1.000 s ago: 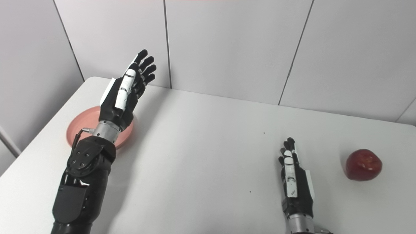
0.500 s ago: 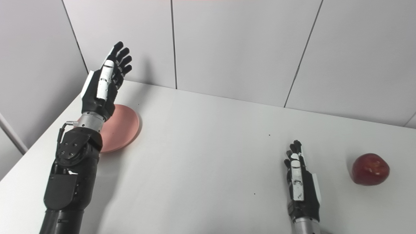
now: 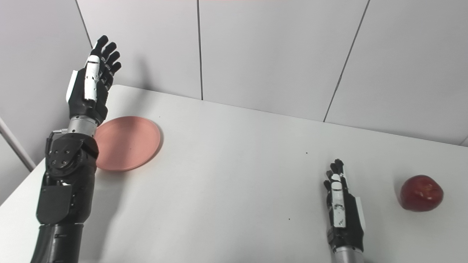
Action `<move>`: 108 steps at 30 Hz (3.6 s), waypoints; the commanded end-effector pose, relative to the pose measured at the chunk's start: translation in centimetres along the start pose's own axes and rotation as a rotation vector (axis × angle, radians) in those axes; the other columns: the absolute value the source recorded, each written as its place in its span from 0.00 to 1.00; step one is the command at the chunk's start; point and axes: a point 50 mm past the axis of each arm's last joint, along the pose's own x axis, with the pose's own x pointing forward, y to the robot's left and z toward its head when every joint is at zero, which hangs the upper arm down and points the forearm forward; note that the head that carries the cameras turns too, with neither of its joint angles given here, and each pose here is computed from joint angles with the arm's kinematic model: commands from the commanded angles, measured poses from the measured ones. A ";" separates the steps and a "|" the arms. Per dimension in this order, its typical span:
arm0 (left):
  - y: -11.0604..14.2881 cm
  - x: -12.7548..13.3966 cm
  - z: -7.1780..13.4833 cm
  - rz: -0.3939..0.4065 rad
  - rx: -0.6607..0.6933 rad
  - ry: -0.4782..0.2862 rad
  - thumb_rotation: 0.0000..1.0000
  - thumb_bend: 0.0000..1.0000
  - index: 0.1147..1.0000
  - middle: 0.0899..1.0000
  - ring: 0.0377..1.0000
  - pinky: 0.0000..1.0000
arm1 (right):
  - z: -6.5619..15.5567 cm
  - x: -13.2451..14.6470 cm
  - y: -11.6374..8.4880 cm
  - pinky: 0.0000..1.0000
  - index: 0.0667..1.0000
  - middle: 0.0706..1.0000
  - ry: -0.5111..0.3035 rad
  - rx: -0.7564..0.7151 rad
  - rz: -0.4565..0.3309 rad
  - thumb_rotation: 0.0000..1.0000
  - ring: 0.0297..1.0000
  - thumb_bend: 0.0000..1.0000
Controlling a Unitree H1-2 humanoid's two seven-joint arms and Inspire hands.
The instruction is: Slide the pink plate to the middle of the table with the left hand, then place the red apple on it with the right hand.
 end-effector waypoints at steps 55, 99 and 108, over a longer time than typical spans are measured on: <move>10.0 -2.2 -6.7 0.198 -0.033 0.153 1.00 0.30 0.92 0.95 0.96 0.96 | 1.3 0.2 -0.3 1.00 1.00 1.00 -0.071 -0.011 0.006 1.00 1.00 0.18; 9.2 -4.8 -12.8 0.081 -0.099 0.309 1.00 0.38 0.92 0.95 0.96 0.99 | 1.4 0.1 -0.4 1.00 1.00 1.00 -0.070 -0.019 0.004 1.00 1.00 0.21; 7.7 -5.1 -13.1 0.031 -0.113 0.337 1.00 0.38 0.94 0.95 0.96 0.98 | 1.6 0.2 -0.2 1.00 1.00 1.00 -0.069 -0.003 0.000 1.00 1.00 0.20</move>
